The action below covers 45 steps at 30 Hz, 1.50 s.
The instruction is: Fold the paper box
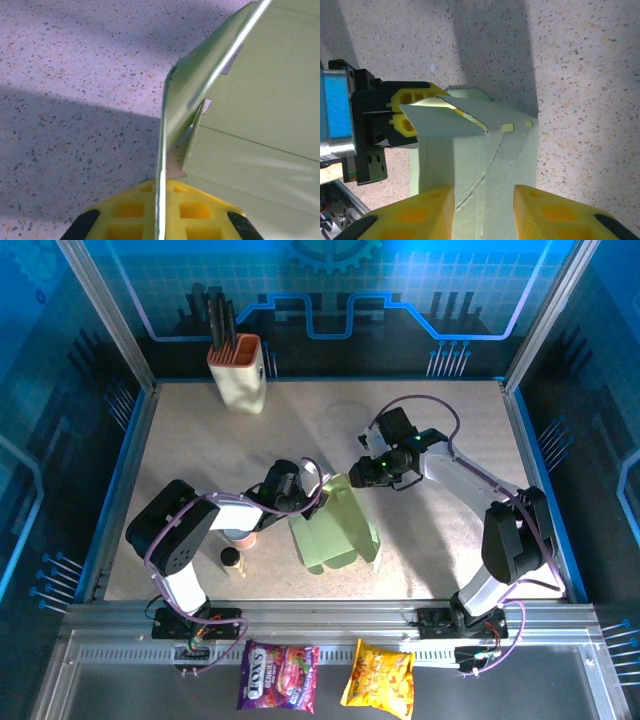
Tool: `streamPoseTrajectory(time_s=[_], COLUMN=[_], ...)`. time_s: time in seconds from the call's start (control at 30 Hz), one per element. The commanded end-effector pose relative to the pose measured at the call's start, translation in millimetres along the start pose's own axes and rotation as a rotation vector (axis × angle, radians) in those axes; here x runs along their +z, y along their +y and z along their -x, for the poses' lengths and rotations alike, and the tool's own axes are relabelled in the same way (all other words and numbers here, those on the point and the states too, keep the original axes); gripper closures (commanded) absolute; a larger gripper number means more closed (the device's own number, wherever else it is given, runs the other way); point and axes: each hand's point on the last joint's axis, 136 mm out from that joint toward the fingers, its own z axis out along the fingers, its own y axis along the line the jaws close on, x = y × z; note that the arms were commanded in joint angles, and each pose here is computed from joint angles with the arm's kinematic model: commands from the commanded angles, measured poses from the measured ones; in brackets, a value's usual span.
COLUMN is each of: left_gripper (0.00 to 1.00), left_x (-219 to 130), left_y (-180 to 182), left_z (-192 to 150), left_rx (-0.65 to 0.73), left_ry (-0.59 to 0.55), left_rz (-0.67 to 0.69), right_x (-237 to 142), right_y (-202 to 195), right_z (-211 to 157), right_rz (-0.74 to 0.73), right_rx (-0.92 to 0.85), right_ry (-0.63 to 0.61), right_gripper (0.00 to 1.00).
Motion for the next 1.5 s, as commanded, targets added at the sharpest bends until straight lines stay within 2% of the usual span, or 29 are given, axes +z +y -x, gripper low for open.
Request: streamPoseTrajectory(time_s=[0.0, 0.23, 0.5, 0.63, 0.87, 1.0, 1.2, 1.27, 1.47], left_gripper=[0.93, 0.93, 0.89, 0.84, 0.68, 0.63, 0.62, 0.59, 0.54], left_x=[1.6, 0.7, -2.2, -6.8, -26.3, -39.6, -61.8, -67.1, -50.9], left_y=[-3.8, -4.0, -6.4, -10.7, -20.1, -20.3, 7.3, 20.4, 51.9], left_z=[-14.2, -14.3, -10.5, -4.6, 14.8, 28.5, 48.0, 51.4, 43.1], left_rx=[0.019, 0.019, 0.020, 0.029, 0.073, 0.076, -0.012, -0.054, -0.143], left_ry=[0.034, 0.034, 0.021, 0.005, -0.068, -0.118, -0.215, -0.232, -0.126], left_rz=[-0.007, -0.007, -0.015, -0.032, -0.056, -0.049, 0.056, 0.091, 0.125], right_x=[11.4, 23.9, 33.6, 33.9, 35.2, 35.4, 34.9, 35.1, 35.3], right_y=[8.0, 7.3, 2.4, 2.1, -0.7, -1.8, -1.9, -2.8, -2.4], right_z=[-6.5, -11.5, -17.4, -18.3, -19.9, -19.5, -20.4, -21.2, -20.2], right_rz=[0.031, 0.016, 0.013, 0.015, 0.004, -0.001, -0.002, -0.004, -0.003], right_rx=[-0.011, -0.015, -0.003, -0.002, -0.005, -0.008, -0.009, -0.009, -0.010], right_ry=[0.034, 0.063, 0.083, 0.080, 0.083, 0.082, 0.082, 0.083, 0.076], right_gripper=[0.60, 0.60, 0.67, 0.68, 0.69, 0.69, 0.69, 0.69, 0.69])
